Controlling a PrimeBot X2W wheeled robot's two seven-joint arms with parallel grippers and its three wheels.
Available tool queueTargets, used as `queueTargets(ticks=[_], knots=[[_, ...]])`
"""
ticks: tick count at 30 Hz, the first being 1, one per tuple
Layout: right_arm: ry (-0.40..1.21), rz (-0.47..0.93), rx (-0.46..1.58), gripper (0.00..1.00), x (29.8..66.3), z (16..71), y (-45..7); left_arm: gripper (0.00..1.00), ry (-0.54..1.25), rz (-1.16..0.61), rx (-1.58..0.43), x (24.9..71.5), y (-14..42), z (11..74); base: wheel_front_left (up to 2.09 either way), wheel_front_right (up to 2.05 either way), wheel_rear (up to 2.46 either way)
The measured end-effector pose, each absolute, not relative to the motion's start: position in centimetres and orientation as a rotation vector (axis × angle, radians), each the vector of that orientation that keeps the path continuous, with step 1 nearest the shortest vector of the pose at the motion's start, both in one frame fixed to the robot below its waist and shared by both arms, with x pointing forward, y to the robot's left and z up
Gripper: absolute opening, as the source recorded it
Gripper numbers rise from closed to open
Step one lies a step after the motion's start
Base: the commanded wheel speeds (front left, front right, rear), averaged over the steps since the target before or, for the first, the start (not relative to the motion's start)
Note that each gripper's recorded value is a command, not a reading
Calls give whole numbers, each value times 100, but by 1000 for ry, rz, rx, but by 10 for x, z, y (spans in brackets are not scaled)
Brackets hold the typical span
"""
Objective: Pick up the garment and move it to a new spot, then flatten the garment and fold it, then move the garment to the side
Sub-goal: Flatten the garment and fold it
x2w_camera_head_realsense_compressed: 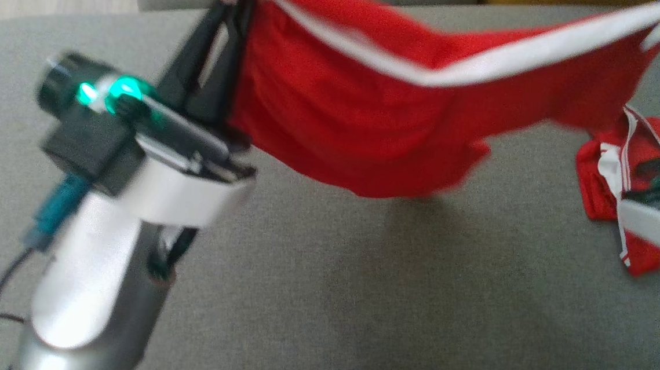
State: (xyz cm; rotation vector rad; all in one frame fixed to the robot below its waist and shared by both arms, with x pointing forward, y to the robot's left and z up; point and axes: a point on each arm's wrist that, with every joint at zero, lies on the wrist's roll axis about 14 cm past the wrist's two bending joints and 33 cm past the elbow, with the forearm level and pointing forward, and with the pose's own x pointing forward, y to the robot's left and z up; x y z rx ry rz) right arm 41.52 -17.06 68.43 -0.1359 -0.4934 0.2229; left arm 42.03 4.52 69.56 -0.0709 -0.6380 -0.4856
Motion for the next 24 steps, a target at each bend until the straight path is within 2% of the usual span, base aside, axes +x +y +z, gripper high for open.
queueTargets(ticks=[5, 12, 18, 24], knots=[[-670, 228, -212, 0, 389, 754, -167, 0, -781, -462, -29, 402, 59, 757, 0, 0, 0], [-682, 238, -215, 0, 381, 769, -164, 0, -807, -450, -30, 391, 68, 782, 0, 0, 0], [-587, 255, -172, 0, 403, 744, -165, 0, -718, -453, -55, 414, 68, 760, 0, 0, 0], [-485, 305, -140, 0, 465, 721, -154, 0, -599, -462, -80, 477, 58, 731, 0, 0, 0]])
